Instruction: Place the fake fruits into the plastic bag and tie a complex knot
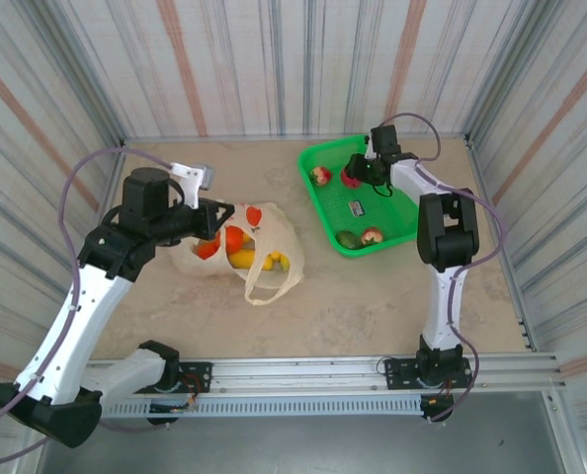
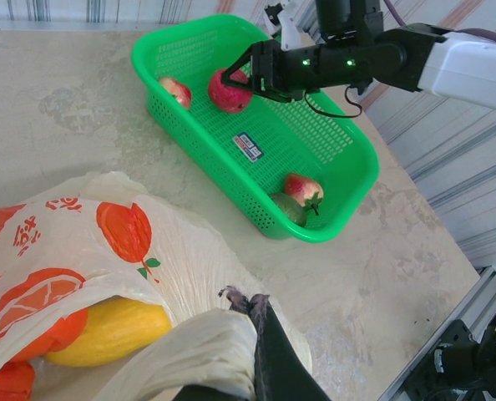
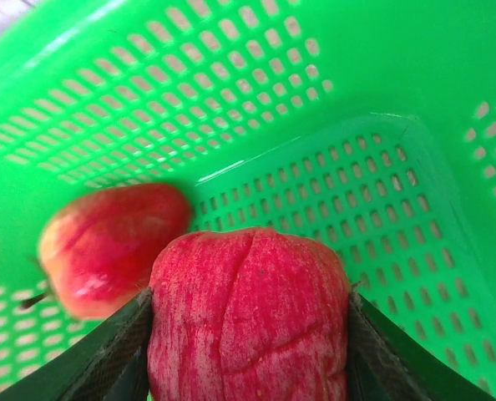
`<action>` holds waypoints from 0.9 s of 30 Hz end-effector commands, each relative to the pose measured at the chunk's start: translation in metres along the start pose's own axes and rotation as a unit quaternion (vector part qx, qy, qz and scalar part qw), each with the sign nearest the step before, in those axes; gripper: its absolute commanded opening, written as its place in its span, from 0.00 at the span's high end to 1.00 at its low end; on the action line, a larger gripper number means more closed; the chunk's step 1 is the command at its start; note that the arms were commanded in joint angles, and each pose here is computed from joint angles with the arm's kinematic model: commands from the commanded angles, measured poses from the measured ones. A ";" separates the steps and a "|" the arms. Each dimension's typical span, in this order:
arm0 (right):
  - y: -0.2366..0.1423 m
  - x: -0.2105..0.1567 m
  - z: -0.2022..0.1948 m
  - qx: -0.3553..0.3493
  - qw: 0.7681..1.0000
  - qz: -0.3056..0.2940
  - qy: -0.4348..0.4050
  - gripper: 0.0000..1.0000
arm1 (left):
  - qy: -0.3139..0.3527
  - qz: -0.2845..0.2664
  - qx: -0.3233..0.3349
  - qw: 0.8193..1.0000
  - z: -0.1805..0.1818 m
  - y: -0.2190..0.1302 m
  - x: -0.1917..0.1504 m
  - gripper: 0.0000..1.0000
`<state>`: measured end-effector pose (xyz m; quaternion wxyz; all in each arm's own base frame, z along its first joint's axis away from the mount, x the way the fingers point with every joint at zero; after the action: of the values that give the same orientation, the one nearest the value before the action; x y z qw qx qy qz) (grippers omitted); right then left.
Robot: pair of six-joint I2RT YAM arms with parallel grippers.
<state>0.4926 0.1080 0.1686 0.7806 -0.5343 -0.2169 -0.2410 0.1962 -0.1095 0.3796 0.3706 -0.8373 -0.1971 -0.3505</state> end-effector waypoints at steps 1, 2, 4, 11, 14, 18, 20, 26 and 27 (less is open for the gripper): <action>-0.044 0.016 0.016 0.045 0.998 -0.053 0.002 0.45 | 0.001 -0.009 -0.012 1.000 -0.004 -0.006 -0.002 1.00; -0.053 0.016 0.021 0.062 0.996 -0.059 0.001 0.46 | 0.002 -0.011 -0.012 1.000 -0.005 -0.007 -0.001 1.00; -0.073 0.013 0.035 0.094 0.993 -0.070 -0.003 0.46 | 0.004 -0.013 -0.011 1.000 -0.005 -0.009 -0.001 1.00; -0.154 -0.029 0.115 0.258 0.958 -0.102 -0.073 0.46 | 0.007 -0.022 -0.008 1.000 -0.006 -0.013 0.000 1.00; -0.182 -0.060 0.149 0.334 0.931 -0.093 -0.116 0.46 | 0.009 -0.024 -0.007 1.000 -0.006 -0.014 0.000 1.00; -0.202 -0.099 0.186 0.401 0.899 -0.072 -0.159 0.46 | 0.009 -0.025 -0.007 1.000 -0.006 -0.014 0.000 1.00; -0.203 -0.117 0.204 0.417 0.888 -0.050 -0.186 0.46 | 0.010 -0.027 -0.008 1.000 -0.007 -0.015 0.001 1.00; -0.177 -0.148 0.232 0.431 0.879 -0.001 -0.202 0.46 | 0.009 -0.030 -0.013 0.999 -0.008 -0.017 0.002 1.00; -0.173 -0.151 0.237 0.436 0.877 0.006 -0.202 0.46 | 0.010 -0.031 -0.012 0.999 -0.008 -0.017 0.001 1.00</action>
<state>0.2457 0.2860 0.2977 0.8684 -0.1845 -0.4599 -0.0200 0.1884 -0.1060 0.3859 0.3639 -0.8334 -0.2057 -0.3616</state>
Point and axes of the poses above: each hand's point on the last joint's axis, 136 mm out from that joint toward the fingers, its own y axis out along the fingers, its own z axis along the line the jaws close on, x = y × z, the point moved 10 cm from there along -y, back along the fingers, and after that the axes turned 5 degrees about -y, right-handed, at the moved point
